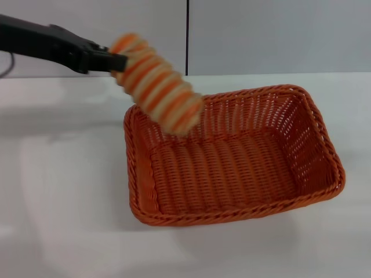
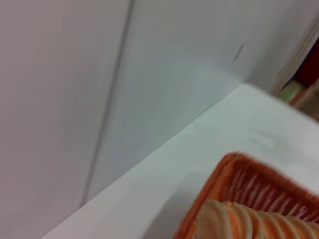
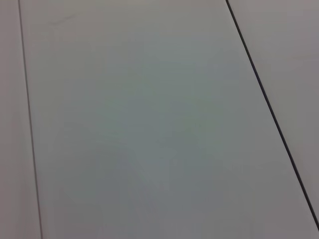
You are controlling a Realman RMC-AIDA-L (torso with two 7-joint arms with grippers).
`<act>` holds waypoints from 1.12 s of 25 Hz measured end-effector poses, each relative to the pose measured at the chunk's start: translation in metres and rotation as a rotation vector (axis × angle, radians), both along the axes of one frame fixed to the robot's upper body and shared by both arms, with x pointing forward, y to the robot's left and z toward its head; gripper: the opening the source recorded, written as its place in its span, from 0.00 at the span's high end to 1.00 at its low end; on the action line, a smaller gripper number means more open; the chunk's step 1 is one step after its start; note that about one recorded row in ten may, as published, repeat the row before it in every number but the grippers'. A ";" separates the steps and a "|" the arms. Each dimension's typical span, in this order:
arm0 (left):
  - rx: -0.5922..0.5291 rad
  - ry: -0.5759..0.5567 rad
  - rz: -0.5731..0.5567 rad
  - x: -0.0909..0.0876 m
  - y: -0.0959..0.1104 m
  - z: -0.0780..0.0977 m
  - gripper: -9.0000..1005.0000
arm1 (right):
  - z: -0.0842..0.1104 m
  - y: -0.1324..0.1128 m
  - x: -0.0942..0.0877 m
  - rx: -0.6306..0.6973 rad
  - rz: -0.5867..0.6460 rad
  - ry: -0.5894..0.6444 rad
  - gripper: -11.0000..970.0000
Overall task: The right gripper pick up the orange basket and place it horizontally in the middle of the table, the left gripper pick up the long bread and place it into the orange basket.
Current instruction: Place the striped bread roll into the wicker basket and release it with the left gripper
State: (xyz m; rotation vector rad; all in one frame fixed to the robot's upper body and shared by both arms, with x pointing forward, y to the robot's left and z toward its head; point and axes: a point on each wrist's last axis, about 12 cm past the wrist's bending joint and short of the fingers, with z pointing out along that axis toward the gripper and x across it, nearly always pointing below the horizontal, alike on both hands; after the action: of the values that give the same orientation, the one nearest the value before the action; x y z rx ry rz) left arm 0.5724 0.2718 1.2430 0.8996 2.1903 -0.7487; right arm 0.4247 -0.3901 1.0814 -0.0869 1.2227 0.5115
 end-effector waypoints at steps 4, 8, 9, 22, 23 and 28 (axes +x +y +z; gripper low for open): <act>-0.089 -0.002 -0.020 -0.013 -0.018 -0.018 0.78 | -0.002 0.000 -0.003 0.004 -0.006 0.007 0.55; -0.138 -0.010 -0.017 -0.024 -0.032 -0.037 0.78 | -0.003 0.000 -0.004 0.004 -0.007 0.009 0.55; -0.138 -0.010 -0.017 -0.024 -0.032 -0.037 0.79 | -0.003 0.000 -0.004 0.005 -0.005 0.008 0.55; -0.149 -0.024 -0.035 -0.041 -0.057 -0.099 0.81 | -0.005 0.003 -0.007 0.013 0.002 0.008 0.55; -0.148 -0.022 -0.035 -0.042 -0.056 -0.100 0.81 | -0.005 0.003 -0.007 0.013 0.001 0.008 0.55; -0.148 -0.022 -0.025 -0.043 -0.052 -0.103 0.77 | -0.006 0.003 -0.009 0.018 0.000 0.013 0.55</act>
State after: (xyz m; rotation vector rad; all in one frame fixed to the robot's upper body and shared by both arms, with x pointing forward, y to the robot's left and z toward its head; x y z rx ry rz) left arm 0.5290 0.2202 1.1401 0.8569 2.0774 -0.8955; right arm 0.4160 -0.3866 1.0753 -0.0687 1.2302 0.5232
